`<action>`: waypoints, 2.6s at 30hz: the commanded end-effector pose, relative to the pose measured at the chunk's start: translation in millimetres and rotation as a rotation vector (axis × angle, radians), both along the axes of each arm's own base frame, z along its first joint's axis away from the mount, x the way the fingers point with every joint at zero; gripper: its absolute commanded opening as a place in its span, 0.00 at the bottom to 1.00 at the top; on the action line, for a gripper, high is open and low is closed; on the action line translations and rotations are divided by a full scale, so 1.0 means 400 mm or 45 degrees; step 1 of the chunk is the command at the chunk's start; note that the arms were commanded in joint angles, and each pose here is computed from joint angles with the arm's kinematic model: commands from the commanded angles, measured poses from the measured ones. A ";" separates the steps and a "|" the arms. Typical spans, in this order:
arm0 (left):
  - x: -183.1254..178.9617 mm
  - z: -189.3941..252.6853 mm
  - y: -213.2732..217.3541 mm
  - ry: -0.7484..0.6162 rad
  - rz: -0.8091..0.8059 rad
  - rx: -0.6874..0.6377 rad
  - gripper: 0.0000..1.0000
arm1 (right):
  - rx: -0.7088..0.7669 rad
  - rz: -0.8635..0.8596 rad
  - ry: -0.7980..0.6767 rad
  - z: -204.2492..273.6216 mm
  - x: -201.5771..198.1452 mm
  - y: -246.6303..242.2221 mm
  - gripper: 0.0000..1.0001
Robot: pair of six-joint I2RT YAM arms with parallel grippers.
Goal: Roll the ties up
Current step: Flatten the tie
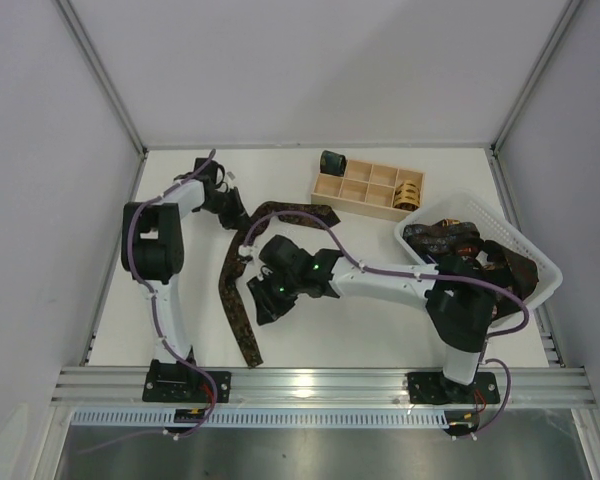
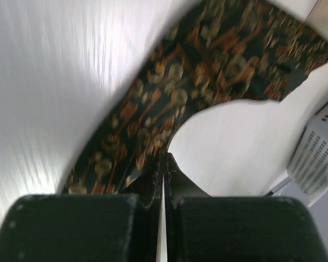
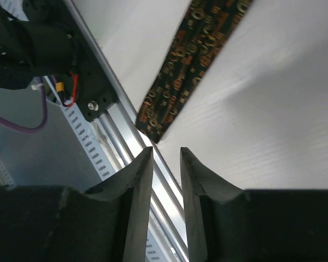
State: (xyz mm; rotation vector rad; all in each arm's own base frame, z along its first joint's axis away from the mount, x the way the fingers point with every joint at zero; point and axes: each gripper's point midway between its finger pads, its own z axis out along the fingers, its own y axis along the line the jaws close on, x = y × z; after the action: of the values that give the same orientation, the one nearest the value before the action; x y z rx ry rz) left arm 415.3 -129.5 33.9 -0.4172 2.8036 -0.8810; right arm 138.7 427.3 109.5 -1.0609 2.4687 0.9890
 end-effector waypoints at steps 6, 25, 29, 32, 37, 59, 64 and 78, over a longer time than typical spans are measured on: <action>0.105 -0.029 0.002 -0.061 -0.023 0.005 0.01 | 0.152 0.228 0.015 -0.008 -0.057 0.189 0.34; -0.063 -0.070 0.239 0.233 0.313 0.230 0.00 | -0.433 -0.124 0.037 -0.312 0.001 -0.074 0.34; -0.162 -0.034 0.273 0.210 0.450 0.248 0.00 | -0.520 -0.359 0.081 -0.299 0.059 -0.220 0.34; -0.203 -0.005 0.279 0.163 0.507 0.266 0.01 | -0.610 -0.580 0.141 -0.310 0.108 -0.350 0.34; -0.215 0.050 0.228 0.079 0.581 0.140 0.00 | -0.668 -0.897 0.226 -0.292 0.174 -0.544 0.34; 0.222 0.112 0.053 -0.243 0.096 -0.012 0.00 | -0.428 -0.979 0.031 -0.026 0.316 -0.560 0.42; 0.234 0.024 0.026 -0.145 0.048 0.073 0.00 | -0.356 -0.958 0.030 0.008 0.353 -0.506 0.43; -0.053 -0.007 0.427 0.158 0.681 0.456 0.00 | -0.391 -0.754 0.071 -0.061 0.344 -0.359 0.44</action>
State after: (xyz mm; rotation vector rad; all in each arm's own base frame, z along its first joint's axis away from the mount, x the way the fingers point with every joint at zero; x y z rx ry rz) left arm 412.4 -13.6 17.7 -0.9517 2.7710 -0.4176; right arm 271.8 268.4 82.8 -0.2657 2.7916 0.4308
